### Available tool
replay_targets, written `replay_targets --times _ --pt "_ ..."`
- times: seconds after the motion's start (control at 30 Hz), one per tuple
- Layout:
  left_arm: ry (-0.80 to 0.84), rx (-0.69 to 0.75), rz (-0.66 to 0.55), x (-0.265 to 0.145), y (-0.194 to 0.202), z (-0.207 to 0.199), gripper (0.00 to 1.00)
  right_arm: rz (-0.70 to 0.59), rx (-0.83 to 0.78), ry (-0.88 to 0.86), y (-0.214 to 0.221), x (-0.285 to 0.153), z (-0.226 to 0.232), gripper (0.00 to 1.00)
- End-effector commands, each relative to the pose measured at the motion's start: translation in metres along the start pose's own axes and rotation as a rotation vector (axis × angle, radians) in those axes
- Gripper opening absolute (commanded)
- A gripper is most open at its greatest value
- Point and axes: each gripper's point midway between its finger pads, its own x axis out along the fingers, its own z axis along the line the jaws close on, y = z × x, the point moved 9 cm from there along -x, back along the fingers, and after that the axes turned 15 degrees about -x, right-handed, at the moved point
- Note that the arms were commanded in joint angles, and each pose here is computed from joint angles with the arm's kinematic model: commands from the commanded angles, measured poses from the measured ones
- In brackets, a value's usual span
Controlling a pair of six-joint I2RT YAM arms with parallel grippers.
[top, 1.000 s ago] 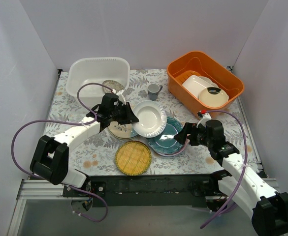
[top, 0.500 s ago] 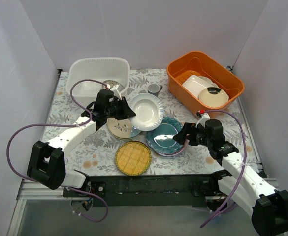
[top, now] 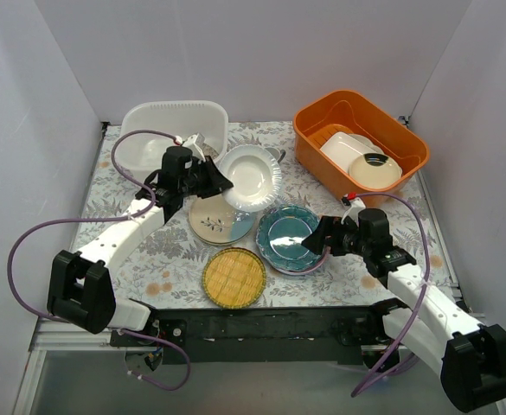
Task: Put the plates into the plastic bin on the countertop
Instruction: Place the plate in the plastic bin.
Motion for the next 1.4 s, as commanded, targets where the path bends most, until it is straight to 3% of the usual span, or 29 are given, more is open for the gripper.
replay_targets --times 0.0,0.57,0.97,1.37 --pt "0.157 0.009 -0.168 -0.020 -0.043 -0.046 0.00 -0.030 -0.027 -0.055 -0.006 0.006 0.001 0.98" --pt "0.181 -0.117 -0.274 -0.019 -0.107 -0.058 0.00 -0.032 0.010 -0.111 0.012 0.007 0.003 0.98" --pt "0.117 -0.214 -0.338 0.001 -0.141 -0.023 0.00 -0.027 0.011 -0.132 0.016 0.008 0.004 0.98" --pt "0.085 -0.323 -0.449 -0.010 -0.190 0.007 0.00 -0.043 0.020 -0.146 0.012 0.007 0.006 0.98"
